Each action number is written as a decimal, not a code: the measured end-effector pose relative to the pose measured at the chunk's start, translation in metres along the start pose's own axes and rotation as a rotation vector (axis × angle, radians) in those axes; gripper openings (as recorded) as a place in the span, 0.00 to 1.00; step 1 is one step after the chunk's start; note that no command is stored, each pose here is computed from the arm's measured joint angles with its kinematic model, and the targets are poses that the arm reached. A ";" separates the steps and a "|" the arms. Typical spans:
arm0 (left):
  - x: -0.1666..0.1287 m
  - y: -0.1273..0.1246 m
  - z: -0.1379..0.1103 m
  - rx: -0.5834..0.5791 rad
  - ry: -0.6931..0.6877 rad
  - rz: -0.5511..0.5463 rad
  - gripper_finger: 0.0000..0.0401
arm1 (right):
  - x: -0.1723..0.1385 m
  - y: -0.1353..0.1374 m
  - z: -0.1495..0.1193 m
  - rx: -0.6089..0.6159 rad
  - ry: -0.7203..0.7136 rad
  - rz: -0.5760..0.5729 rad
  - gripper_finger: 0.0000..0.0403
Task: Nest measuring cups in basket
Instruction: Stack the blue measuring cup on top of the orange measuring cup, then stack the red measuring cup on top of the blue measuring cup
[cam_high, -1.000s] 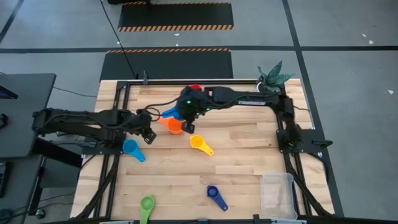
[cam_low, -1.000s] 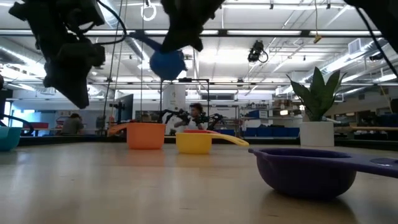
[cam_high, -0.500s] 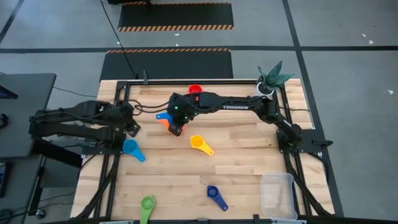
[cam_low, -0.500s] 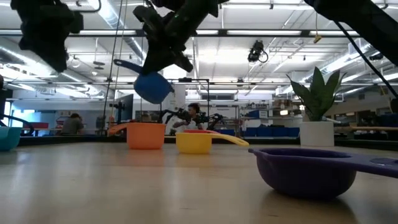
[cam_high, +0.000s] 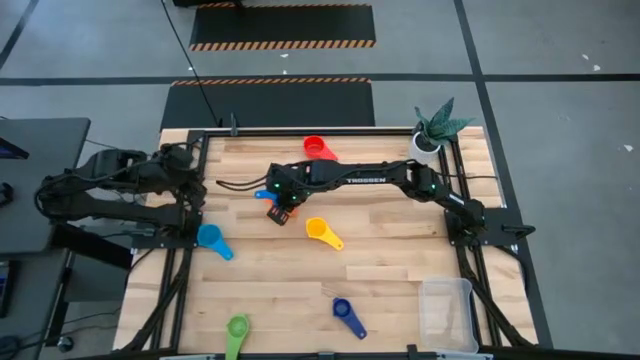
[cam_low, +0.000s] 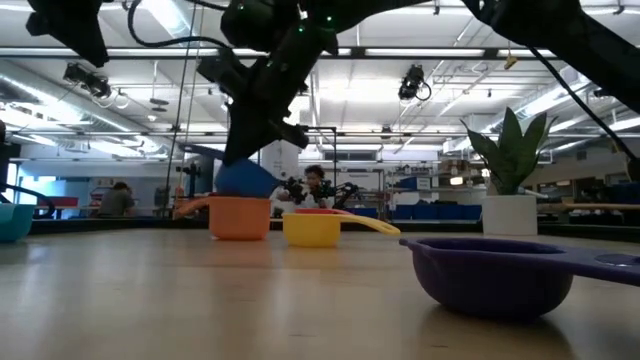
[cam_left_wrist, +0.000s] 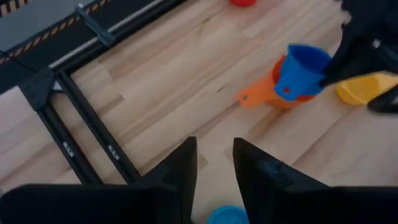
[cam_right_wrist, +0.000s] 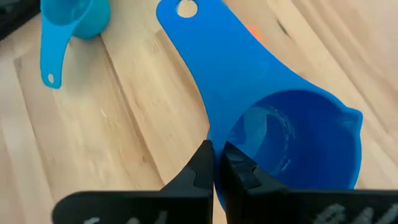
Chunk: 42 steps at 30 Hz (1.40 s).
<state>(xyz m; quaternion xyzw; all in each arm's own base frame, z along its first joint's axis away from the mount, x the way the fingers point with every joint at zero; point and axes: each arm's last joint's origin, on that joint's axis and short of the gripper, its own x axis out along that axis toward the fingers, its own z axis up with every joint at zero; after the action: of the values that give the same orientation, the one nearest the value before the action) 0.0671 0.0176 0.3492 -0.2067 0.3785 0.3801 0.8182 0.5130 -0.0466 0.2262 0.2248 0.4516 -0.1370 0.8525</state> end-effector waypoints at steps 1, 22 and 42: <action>0.000 0.001 0.000 0.000 -0.001 0.000 0.28 | 0.001 0.000 -0.001 -0.003 0.007 -0.004 0.02; 0.000 0.003 -0.003 0.019 0.026 0.024 0.28 | -0.002 -0.001 0.002 -0.153 0.007 0.052 0.31; -0.001 0.001 -0.009 0.062 0.175 -0.089 0.28 | -0.138 -0.054 0.042 -0.087 -0.185 -0.040 0.02</action>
<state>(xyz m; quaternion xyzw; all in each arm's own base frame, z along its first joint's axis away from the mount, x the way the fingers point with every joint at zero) 0.0614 0.0122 0.3437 -0.2304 0.4505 0.3118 0.8042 0.4422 -0.1105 0.3474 0.1651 0.3807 -0.1543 0.8967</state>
